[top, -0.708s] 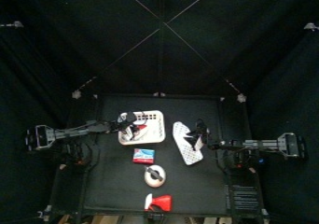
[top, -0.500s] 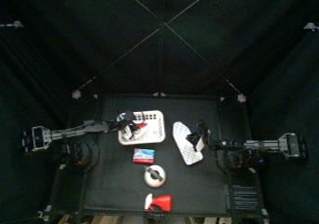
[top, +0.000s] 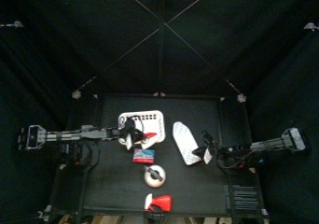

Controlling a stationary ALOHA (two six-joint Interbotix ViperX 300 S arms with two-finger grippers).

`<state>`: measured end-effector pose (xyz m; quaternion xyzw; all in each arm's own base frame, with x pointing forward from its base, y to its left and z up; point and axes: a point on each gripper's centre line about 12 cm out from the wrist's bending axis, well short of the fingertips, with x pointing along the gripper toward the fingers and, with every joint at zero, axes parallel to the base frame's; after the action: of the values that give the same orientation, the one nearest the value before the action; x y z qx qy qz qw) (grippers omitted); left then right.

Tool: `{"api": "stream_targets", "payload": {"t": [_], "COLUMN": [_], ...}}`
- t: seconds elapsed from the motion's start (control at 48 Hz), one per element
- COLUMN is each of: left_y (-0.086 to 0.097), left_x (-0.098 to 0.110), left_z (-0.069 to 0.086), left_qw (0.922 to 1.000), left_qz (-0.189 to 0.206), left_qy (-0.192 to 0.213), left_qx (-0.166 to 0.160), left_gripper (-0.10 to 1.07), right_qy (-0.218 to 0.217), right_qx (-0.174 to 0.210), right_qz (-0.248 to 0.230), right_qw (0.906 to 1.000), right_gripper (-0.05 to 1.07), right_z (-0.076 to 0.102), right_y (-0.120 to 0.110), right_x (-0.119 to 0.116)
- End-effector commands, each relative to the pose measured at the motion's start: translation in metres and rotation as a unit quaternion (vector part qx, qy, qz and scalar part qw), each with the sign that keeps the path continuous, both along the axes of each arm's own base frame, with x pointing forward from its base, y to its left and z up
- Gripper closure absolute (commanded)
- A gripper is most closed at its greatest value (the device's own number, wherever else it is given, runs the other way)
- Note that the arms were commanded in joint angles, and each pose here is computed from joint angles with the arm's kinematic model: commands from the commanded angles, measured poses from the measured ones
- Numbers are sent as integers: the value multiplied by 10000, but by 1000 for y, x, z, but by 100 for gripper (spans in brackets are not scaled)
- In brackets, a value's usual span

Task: Place iron on board

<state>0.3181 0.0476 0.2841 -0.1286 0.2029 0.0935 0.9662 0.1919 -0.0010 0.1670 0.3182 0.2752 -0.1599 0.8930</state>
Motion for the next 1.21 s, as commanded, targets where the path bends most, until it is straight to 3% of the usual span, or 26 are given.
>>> {"api": "stream_targets", "payload": {"t": [0.0,0.188,0.396,0.542,0.771,1.0,1.188], "left_y": [-7,-22,-22,-19,-17,-14,-12], "left_x": [22,69,121,152,192,221,236], "left_z": [18,7,-19,-28,-41,-53,-53], "left_qw": [9994,9986,9981,9975,9965,9940,9928], "left_qz": [-68,-268,-377,-449,-528,-618,-653], "left_qy": [-259,41,375,525,638,842,884], "left_qx": [-199,-443,-303,-119,65,315,484], "left_gripper": [51,51,51,51,51,51,52], "right_qy": [28,127,403,431,87,-568,-524], "right_qx": [90,288,694,666,247,-381,-489], "right_qz": [-125,-167,41,364,952,1687,1726], "right_qw": [9999,9994,9968,9962,9951,9833,9824], "right_gripper": [81,81,81,81,81,81,81], "right_z": [0,-4,-18,-20,-6,19,15], "right_y": [-1,3,22,32,42,52,51], "right_x": [0,-4,-15,-19,-17,-14,-16]}}
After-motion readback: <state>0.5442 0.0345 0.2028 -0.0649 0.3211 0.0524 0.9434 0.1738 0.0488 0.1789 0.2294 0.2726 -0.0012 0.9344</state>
